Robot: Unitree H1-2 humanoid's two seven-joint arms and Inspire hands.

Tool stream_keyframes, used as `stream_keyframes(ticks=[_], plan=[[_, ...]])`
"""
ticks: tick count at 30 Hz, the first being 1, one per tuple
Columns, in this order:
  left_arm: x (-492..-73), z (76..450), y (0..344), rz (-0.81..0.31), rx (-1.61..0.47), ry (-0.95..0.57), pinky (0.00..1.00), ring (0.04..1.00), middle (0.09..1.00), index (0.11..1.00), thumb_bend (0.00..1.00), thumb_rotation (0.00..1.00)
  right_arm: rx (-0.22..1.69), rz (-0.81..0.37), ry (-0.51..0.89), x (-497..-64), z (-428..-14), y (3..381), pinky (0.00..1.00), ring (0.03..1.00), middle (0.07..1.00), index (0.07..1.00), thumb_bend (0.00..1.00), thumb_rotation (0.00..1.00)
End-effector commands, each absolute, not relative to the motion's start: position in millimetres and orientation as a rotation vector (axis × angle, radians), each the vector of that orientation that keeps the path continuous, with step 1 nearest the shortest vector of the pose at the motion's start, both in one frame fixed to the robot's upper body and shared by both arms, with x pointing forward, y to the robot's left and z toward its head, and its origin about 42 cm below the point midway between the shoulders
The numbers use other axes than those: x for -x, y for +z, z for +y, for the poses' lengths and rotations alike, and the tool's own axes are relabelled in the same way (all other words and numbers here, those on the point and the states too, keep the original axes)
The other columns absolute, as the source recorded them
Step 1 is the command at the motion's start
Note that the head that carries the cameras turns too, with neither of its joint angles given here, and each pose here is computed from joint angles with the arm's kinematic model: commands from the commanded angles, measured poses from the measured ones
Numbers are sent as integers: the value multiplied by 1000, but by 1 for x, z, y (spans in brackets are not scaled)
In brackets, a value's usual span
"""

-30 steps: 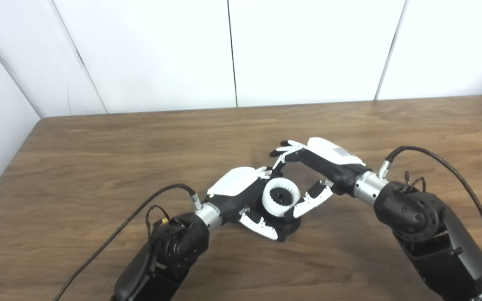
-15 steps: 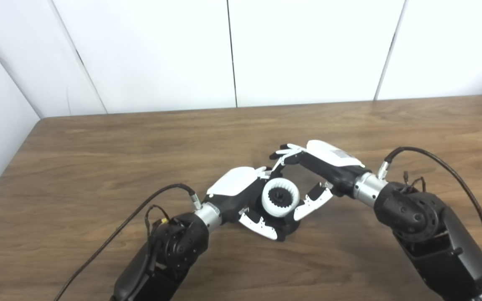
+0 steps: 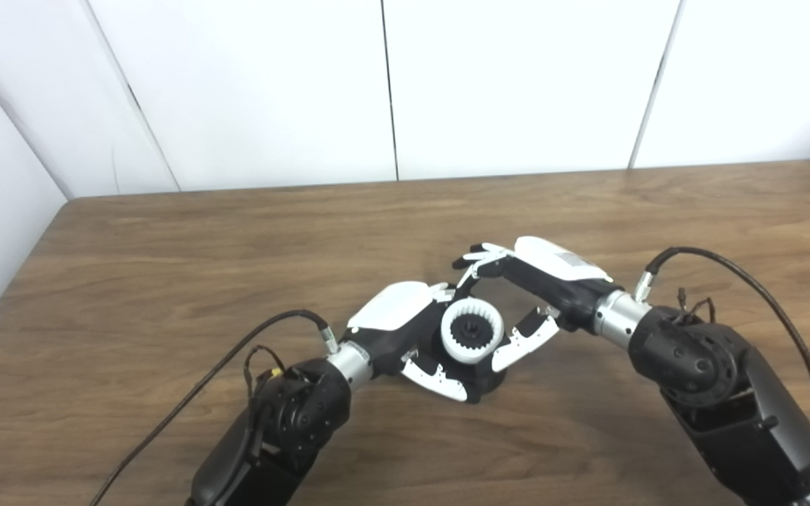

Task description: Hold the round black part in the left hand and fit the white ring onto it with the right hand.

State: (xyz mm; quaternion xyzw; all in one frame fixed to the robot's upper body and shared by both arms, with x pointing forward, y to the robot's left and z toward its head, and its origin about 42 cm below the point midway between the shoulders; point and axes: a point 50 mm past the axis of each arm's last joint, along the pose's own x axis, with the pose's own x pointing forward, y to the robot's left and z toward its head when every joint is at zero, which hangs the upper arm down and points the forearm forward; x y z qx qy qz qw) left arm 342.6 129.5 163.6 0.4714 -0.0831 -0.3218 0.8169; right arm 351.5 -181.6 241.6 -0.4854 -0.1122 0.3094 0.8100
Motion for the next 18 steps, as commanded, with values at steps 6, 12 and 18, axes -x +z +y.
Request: stream_keyframes(ticks=[6, 12, 18], plan=[[-347, 133, 163, -141, -1008, -696, 894, 967, 914, 850, 976, 367, 1040, -294, 652, -354, -180, 258, 871, 959, 894, 744, 984, 329], [-349, 136, 162, -128, -1016, -690, 878, 969, 916, 862, 980, 375, 1040, -295, 651, -354, -181, 258, 870, 957, 895, 741, 982, 335], [-350, 140, 163, -121, -1011, -677, 857, 969, 923, 880, 978, 370, 1030, -293, 652, -355, -182, 259, 872, 959, 896, 738, 976, 328]])
